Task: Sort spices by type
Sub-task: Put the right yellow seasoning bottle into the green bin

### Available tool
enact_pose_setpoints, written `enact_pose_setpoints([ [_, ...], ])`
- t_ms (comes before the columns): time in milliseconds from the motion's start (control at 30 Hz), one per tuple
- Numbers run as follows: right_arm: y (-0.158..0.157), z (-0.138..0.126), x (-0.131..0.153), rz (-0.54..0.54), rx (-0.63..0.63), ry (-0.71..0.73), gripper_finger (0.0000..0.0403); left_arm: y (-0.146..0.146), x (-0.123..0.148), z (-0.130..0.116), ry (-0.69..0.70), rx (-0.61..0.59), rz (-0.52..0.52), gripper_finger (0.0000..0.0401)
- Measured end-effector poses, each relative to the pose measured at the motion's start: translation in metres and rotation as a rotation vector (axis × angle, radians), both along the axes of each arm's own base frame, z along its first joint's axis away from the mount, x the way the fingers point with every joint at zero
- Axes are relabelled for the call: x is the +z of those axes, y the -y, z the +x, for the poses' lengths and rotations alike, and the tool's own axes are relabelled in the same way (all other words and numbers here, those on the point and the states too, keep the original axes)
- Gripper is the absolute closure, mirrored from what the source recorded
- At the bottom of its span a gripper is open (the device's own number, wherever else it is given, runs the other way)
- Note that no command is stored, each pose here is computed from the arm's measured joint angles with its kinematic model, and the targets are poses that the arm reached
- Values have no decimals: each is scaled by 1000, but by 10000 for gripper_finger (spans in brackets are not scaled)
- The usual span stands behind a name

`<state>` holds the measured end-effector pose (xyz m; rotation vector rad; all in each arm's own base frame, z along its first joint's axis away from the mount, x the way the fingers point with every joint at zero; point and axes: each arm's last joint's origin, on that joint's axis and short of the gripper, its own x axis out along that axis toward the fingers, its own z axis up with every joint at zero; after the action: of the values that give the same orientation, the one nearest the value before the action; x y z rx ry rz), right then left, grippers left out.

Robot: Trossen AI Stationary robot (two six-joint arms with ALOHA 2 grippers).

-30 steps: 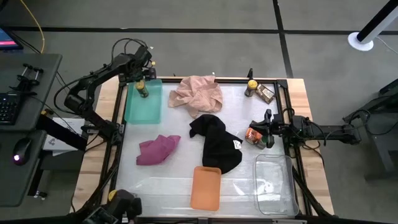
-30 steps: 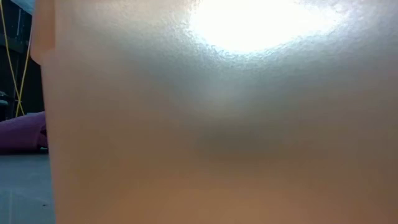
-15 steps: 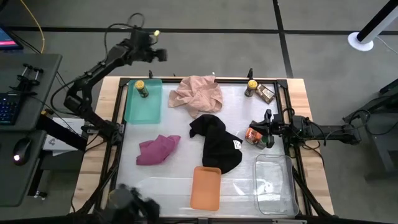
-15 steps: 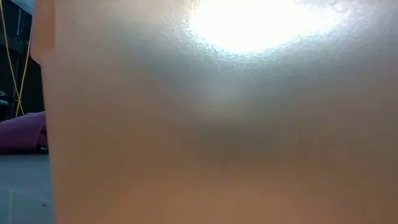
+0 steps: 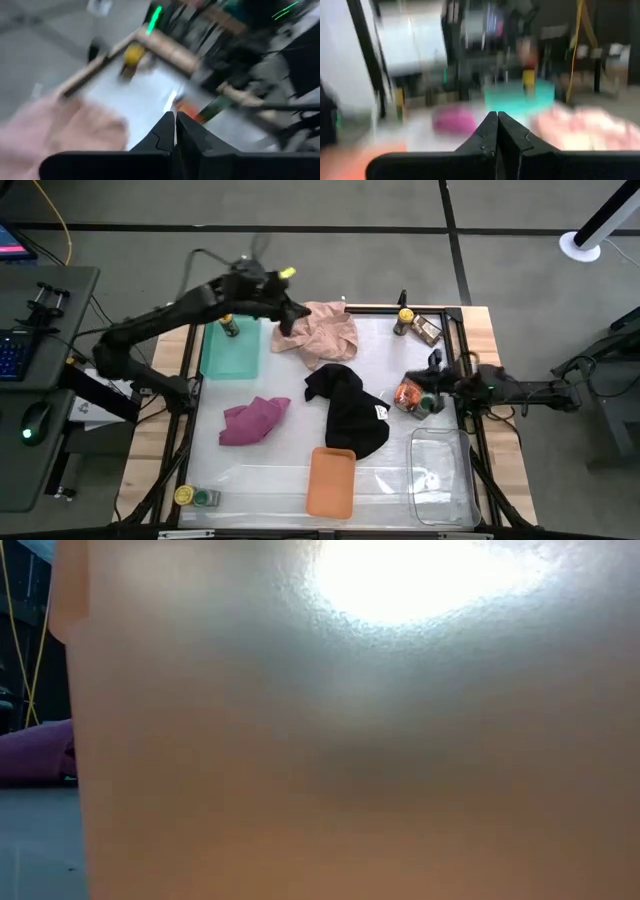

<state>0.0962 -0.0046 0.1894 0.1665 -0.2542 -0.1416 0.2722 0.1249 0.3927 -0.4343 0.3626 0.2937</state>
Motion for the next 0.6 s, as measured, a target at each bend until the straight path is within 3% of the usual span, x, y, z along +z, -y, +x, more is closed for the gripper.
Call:
enact_pose_setpoints([
  [133, 10, -20, 37, 307, -227, 510, 402, 28, 46, -37, 182, -52, 211, 395],
  [200, 14, -24, 45, 404, -344, 577, 402, 37, 62, -57, 240, -20, 273, 398],
  [300, 19, -8, 57, 478, -373, 405, 402, 44, 75, -79, 281, 57, 328, 400],
  [433, 32, 24, 69, 612, -509, 29, 402, 46, 82, -91, 299, 105, 377, 400],
  [600, 60, 56, 91, 562, -752, -318, 402, 45, 80, -91, 293, 83, 363, 401],
])
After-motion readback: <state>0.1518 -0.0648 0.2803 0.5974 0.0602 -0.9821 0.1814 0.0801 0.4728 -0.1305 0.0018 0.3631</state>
